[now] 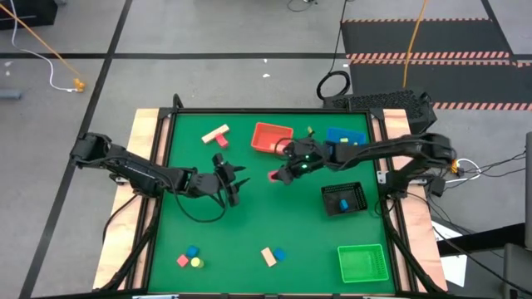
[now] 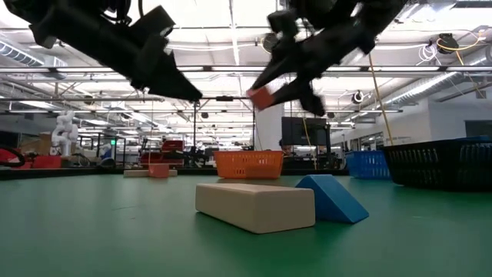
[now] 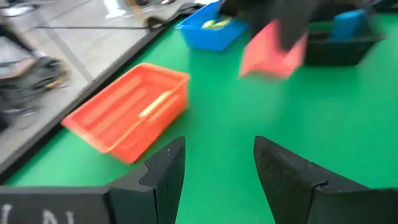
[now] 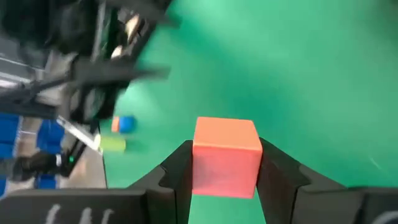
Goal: Sort & place blocks by color
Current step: Put the top left orange block into the green bin
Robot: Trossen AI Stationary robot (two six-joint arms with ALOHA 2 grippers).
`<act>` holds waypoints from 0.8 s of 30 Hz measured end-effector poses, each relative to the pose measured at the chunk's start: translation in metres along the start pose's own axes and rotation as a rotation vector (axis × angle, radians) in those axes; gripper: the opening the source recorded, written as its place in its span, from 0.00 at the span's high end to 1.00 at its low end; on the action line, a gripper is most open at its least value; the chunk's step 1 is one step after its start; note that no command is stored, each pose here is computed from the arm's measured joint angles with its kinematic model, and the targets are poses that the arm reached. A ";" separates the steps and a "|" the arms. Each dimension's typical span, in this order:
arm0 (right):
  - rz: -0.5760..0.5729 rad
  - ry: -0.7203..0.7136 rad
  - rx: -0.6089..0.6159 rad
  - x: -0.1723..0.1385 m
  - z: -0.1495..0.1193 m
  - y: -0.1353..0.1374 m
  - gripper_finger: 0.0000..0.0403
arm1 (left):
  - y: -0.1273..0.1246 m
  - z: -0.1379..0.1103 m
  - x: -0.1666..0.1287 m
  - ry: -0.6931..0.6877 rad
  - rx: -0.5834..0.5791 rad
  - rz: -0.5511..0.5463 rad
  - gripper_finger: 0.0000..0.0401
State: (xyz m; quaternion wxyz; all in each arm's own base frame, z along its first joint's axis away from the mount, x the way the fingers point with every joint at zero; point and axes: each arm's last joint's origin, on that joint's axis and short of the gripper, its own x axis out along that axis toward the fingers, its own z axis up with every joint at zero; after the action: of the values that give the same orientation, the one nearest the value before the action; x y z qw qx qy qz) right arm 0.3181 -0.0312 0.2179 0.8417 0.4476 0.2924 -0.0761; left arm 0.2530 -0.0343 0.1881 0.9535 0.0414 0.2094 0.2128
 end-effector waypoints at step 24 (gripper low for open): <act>-0.232 0.586 0.416 -0.080 -0.160 0.074 0.69 | 0.107 -0.034 0.032 0.343 -0.296 0.448 0.52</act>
State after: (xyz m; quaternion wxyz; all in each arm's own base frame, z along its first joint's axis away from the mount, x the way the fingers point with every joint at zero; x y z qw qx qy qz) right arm 0.2140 0.1292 0.2466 0.5992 0.5757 0.5478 -0.0973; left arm 0.2233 0.0760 0.1635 0.8294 -0.0889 0.3196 0.4495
